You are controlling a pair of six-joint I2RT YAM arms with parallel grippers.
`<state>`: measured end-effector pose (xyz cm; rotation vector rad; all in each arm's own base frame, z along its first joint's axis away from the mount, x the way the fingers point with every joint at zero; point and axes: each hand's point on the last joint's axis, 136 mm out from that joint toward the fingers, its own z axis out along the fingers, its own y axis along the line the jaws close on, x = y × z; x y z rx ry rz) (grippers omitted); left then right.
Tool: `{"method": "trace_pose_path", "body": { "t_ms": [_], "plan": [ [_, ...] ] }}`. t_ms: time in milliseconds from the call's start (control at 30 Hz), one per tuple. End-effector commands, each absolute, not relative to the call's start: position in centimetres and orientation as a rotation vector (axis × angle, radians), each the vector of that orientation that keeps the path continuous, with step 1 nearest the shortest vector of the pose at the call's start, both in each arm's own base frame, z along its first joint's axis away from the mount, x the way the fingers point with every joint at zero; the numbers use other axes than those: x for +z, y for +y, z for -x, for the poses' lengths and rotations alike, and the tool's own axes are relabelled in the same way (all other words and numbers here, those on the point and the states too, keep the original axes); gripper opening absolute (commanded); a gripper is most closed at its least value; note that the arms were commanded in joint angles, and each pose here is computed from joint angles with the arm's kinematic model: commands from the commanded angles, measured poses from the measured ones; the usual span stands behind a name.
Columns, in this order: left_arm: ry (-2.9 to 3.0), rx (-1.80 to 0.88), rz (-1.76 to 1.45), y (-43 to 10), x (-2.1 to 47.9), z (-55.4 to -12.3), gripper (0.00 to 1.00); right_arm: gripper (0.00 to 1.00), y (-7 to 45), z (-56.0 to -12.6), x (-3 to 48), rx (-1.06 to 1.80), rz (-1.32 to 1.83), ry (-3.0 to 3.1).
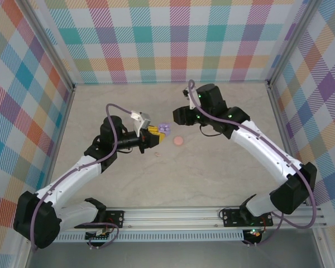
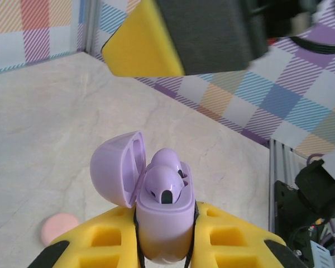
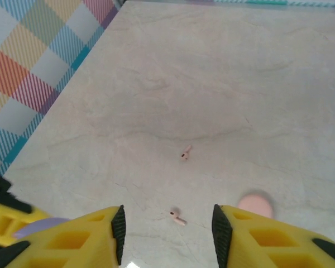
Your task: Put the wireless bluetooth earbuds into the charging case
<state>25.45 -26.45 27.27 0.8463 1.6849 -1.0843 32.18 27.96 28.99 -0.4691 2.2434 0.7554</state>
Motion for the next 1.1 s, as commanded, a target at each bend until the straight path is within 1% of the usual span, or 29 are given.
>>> {"method": "trace_pose_path", "body": {
  "t_ms": [0, 100, 233, 400, 533, 800, 967, 1067],
  "plan": [
    [1.491, -1.125, -0.935, -27.1, 32.0, -23.5, 0.0, 0.39, 28.1, -30.8, 27.3, 0.913, 0.492, 2.32],
    [1.446, -1.135, -0.965, -27.3, 33.2, -22.7, 0.0, 0.31, 28.8, -30.4, 26.9, 0.983, 0.532, 2.326],
    [1.426, -1.134, -0.98, -27.5, 33.6, -22.4, 0.0, 0.26, 30.1, -29.6, 26.9, 1.099, 0.586, 2.313],
    [1.437, -1.146, -0.99, -27.9, 33.5, -22.5, 0.0, 0.24, 31.1, -28.7, 27.2, 1.212, 0.644, 2.293],
    [1.492, -1.161, -0.985, -28.4, 32.4, -23.1, 0.0, 0.24, 31.7, -27.9, 28.5, 1.294, 0.687, 2.232],
    [1.622, -1.161, -0.951, -28.7, 29.7, -24.4, 0.0, 0.23, 30.9, -27.8, 29.9, 1.255, 0.672, 2.162],
    [1.671, -1.149, -0.922, -28.8, 28.7, -25.2, 0.0, 0.23, 30.6, -27.9, 29.6, 1.229, 0.66, 2.178],
    [1.736, -1.101, -0.83, -28.5, 28.0, -26.9, 0.0, 0.25, 29.4, -29.3, 28.4, 1.086, 0.573, 2.249]
  ]
}}
